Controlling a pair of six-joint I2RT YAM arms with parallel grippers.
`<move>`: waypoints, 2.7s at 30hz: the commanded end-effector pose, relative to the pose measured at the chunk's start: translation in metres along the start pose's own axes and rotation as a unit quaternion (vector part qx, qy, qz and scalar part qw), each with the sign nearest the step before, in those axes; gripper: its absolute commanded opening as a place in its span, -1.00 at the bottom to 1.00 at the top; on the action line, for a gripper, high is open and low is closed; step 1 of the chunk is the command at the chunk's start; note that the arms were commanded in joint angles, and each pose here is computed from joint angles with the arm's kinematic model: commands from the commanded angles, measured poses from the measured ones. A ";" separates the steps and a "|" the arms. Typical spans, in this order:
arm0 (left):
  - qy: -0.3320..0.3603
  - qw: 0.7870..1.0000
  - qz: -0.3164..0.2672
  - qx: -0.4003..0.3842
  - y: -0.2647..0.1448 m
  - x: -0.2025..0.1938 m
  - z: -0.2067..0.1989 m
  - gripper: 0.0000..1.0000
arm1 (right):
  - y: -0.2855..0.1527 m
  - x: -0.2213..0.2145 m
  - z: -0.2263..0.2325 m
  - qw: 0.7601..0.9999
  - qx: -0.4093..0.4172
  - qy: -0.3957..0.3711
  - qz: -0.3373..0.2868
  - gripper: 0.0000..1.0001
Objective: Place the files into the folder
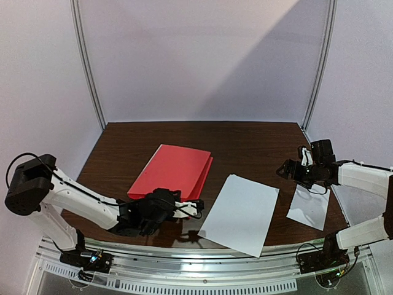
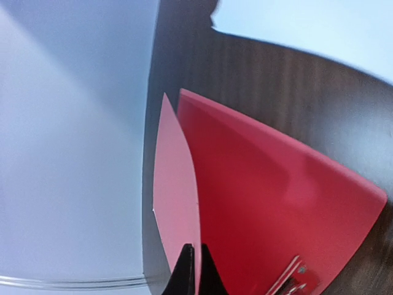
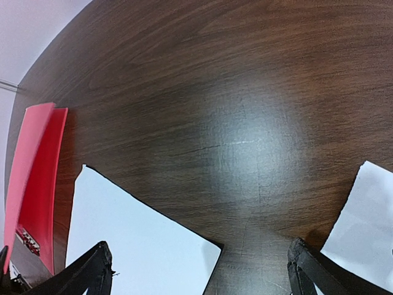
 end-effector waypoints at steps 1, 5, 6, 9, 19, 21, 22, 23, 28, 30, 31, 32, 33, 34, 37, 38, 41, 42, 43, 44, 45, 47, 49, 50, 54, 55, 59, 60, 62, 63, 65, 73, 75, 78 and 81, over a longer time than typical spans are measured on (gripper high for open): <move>-0.103 0.994 -0.022 0.022 -0.011 0.010 0.040 -1.00 | 0.002 -0.005 -0.003 1.000 -0.009 -0.006 0.014 0.98; -0.184 0.981 -0.038 0.039 -0.025 0.010 0.069 -1.00 | 0.002 -0.004 -0.002 1.000 -0.009 -0.008 0.014 0.98; -0.209 0.976 -0.042 0.045 -0.028 0.008 0.077 -1.00 | 0.002 -0.003 -0.002 1.000 -0.009 -0.008 0.015 0.98; -0.298 0.951 -0.049 0.065 -0.039 -0.005 0.096 -1.00 | 0.003 -0.002 -0.001 1.000 -0.007 -0.008 0.016 0.97; -0.572 0.804 -0.044 0.158 -0.077 -0.085 0.136 -0.77 | 0.006 -0.001 0.001 1.000 0.001 -0.006 0.025 0.98; -0.623 0.760 -0.050 0.176 -0.086 -0.104 0.138 -0.70 | 0.007 -0.001 0.002 1.000 0.003 -0.005 0.025 0.98; -0.644 0.741 -0.049 0.185 -0.089 -0.113 0.137 -0.69 | 0.007 -0.001 0.002 1.000 0.004 -0.004 0.027 0.98; -0.658 0.726 -0.041 0.193 -0.091 -0.123 0.133 -0.70 | 0.008 -0.001 0.002 1.000 0.005 -0.003 0.027 0.98; -0.704 0.665 0.032 0.249 -0.099 -0.165 0.113 -0.54 | 0.010 -0.003 0.002 0.999 0.012 0.003 0.033 0.97; -0.719 0.634 0.062 0.278 -0.102 -0.181 0.107 -0.42 | 0.011 -0.004 0.002 0.999 0.013 0.004 0.036 0.98; -0.724 0.623 0.073 0.286 -0.103 -0.187 0.104 -0.40 | 0.011 -0.004 0.002 0.999 0.013 0.005 0.036 0.98; -0.729 0.614 0.081 0.291 -0.103 -0.191 0.101 -0.39 | 0.011 -0.004 0.002 0.999 0.013 0.005 0.037 0.98; -0.730 0.610 0.090 0.293 -0.102 -0.195 0.098 -0.39 | 0.011 -0.004 0.002 0.999 0.013 0.005 0.036 0.97; -0.734 0.601 0.102 0.299 -0.101 -0.200 0.094 -0.39 | 0.011 -0.004 0.002 0.999 0.014 0.006 0.036 0.97; -0.748 0.565 0.134 0.322 -0.100 -0.218 0.088 -0.37 | 0.012 -0.004 0.002 0.999 0.014 0.006 0.039 0.98; -0.754 0.551 0.140 0.328 -0.100 -0.223 0.088 -0.30 | 0.012 -0.004 0.002 0.999 0.014 0.006 0.039 0.98; -0.780 0.512 0.142 0.331 -0.097 -0.234 0.089 0.15 | 0.013 -0.004 0.003 0.999 0.015 0.006 0.043 0.98; -0.785 0.505 0.141 0.331 -0.096 -0.236 0.089 0.28 | 0.013 -0.004 0.003 0.999 0.014 0.006 0.044 0.98; -0.790 0.493 0.144 0.334 -0.096 -0.240 0.088 0.45 | 0.013 -0.004 0.003 0.999 0.015 0.006 0.045 0.98; -0.798 0.477 0.146 0.338 -0.097 -0.244 0.086 0.58 | 0.013 -0.003 0.003 0.999 0.016 0.005 0.045 0.97; -0.802 0.471 0.148 0.336 -0.096 -0.248 0.085 0.69 | 0.013 -0.004 0.004 0.999 0.017 0.005 0.046 0.97; -0.812 0.456 0.149 0.333 -0.095 -0.254 0.085 0.88 | 0.012 -0.003 0.006 0.999 0.025 0.003 0.046 0.98; -0.821 0.441 0.153 0.329 -0.096 -0.259 0.086 0.91 | 0.011 0.000 0.011 0.998 0.038 0.000 0.046 0.98; -0.824 0.439 0.154 0.324 -0.096 -0.259 0.089 0.89 | 0.011 0.001 0.014 0.998 0.045 -0.004 0.046 0.98; -0.828 0.429 0.157 0.324 -0.107 -0.254 0.107 0.76 | 0.010 0.005 0.038 0.996 0.073 -0.040 0.043 0.98; -0.831 0.428 0.148 0.322 -0.111 -0.251 0.114 0.68 | 0.011 0.005 0.046 0.994 0.084 -0.052 0.042 0.97; -0.843 0.436 0.119 0.292 -0.121 -0.239 0.137 0.71 | 0.015 -0.001 0.087 0.982 0.147 -0.108 0.050 0.98; -0.849 0.438 0.112 0.273 -0.121 -0.234 0.142 0.64 | 0.017 -0.005 0.099 0.977 0.165 -0.122 0.055 0.97; -0.861 0.456 0.074 0.210 -0.117 -0.217 0.157 0.39 | 0.021 -0.017 0.128 0.964 0.204 -0.159 0.066 0.98; -0.867 0.463 0.051 0.176 -0.113 -0.207 0.163 0.32 | 0.021 -0.023 0.141 0.956 0.224 -0.177 0.069 0.97; -0.871 0.476 -0.021 0.115 -0.106 -0.183 0.177 0.25 | 0.029 -0.036 0.164 0.944 0.247 -0.204 0.080 0.96; -0.782 0.603 -0.160 -0.013 -0.114 -0.065 0.216 0.07 | 0.067 -0.068 0.268 0.900 0.351 -0.231 0.114 0.65; -0.742 0.650 -0.164 -0.016 -0.123 -0.034 0.226 0.07 | 0.092 -0.079 0.286 0.895 0.357 -0.231 0.134 0.59; -0.675 0.720 -0.153 -0.056 -0.120 0.010 0.218 0.07 | 0.116 -0.080 0.311 0.888 0.378 -0.225 0.135 0.36; -0.635 0.759 -0.108 -0.094 -0.098 0.032 0.195 0.08 | 0.145 -0.081 0.317 0.900 0.354 -0.208 0.148 0.19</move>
Point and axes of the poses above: each gripper's point midway between its finger pads, its own y axis out along the fingers, its own z axis along the line the jaws close on, x = y × z, the point moved 7 cm from there along -y, back along the fingers, and after that the axes turned 1 degree about -y, right-handed, at the moved point
